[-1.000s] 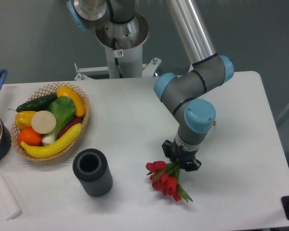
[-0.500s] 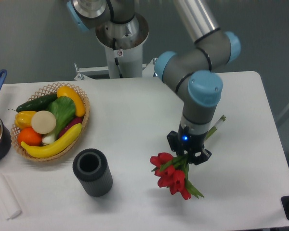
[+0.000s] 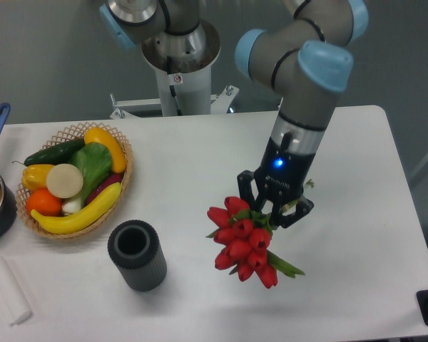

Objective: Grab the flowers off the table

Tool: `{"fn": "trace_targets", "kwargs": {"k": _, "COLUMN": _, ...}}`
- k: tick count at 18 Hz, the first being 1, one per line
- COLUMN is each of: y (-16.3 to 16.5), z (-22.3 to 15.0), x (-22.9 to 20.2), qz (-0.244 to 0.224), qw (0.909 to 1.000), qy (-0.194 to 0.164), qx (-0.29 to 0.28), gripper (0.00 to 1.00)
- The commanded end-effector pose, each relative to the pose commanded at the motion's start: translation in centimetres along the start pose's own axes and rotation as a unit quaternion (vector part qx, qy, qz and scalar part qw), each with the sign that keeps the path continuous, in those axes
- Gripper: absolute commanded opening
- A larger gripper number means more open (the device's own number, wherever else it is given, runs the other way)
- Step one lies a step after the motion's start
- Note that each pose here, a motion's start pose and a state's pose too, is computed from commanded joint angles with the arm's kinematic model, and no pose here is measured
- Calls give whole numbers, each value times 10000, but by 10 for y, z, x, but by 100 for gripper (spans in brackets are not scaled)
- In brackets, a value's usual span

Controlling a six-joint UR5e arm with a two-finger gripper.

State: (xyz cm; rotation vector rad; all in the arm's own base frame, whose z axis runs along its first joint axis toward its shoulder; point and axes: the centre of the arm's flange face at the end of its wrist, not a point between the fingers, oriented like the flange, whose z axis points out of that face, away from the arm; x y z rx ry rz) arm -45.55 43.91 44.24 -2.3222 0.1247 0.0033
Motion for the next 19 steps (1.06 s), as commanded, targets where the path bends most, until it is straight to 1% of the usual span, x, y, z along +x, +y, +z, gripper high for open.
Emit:
{"fn": "trace_targets", "kwargs": {"k": 3, "y": 3, "z": -12, "x": -8, "qz": -121, "qw": 9990, "qy": 106, "qx": 423, "gripper": 25}}
{"fn": "trace_targets", "kwargs": {"k": 7, "y": 3, "z": -15, "x": -8, "qz": -145, "qw": 9987, "qy": 113, "qx": 479, "gripper": 25}}
{"fn": "trace_targets", "kwargs": {"k": 11, "y": 1, "z": -19, "x": -10, "qz": -190, "qw": 9959, "qy": 265, "qx": 840, "gripper": 25}}
{"fn": "trace_targets", "kwargs": {"k": 19, "y": 4, "z": -20, "x": -12, "qz": -193, "qw": 9959, "qy": 243, "qx": 848, "gripper": 25}}
